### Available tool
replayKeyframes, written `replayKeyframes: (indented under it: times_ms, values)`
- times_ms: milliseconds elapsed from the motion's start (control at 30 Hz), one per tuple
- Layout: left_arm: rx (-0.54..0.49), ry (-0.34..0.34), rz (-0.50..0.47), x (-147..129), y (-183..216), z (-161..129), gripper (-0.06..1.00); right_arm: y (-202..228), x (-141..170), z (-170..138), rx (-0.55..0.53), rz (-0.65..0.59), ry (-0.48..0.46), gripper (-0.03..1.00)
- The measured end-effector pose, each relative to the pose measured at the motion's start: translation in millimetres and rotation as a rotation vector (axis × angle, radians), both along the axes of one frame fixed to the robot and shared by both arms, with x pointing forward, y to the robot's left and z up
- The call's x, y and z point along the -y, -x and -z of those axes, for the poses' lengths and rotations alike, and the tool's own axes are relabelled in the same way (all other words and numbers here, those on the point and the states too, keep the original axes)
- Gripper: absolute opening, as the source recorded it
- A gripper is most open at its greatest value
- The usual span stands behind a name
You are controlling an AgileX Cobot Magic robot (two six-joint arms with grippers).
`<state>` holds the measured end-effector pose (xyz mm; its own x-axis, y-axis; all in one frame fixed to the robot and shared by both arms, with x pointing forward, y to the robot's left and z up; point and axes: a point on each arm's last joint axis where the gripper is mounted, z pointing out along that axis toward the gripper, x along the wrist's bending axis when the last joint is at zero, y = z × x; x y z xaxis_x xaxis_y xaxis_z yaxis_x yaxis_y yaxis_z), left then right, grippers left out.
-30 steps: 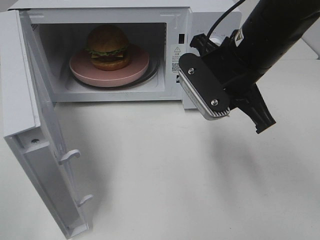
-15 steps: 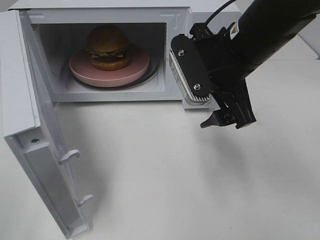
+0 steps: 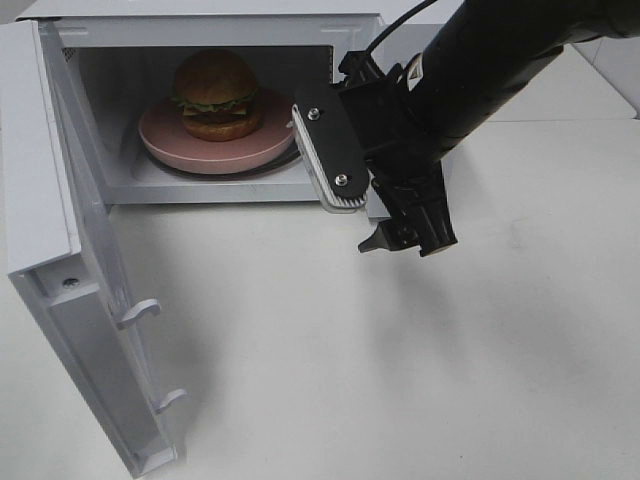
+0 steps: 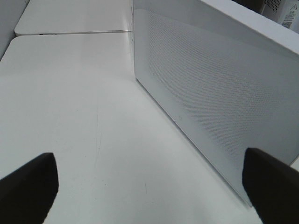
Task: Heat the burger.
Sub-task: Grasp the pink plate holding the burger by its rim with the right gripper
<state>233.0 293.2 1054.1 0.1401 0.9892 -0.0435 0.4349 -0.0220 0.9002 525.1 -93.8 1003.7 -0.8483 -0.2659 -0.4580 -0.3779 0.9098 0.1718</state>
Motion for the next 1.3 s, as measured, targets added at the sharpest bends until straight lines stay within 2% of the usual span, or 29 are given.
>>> replayKeyframes:
  times_ms: [500,1300]
  values:
    - [0.0,0.0,0.0,0.0,0.0,0.0,0.99,-31.8,-32.1,19.1,0.066,-0.016,-0.02,0.92]
    - [0.0,0.0,0.0,0.0,0.0,0.0,0.99,-92.5,-74.2,56.3,0.101,0.029,-0.05,0.9]
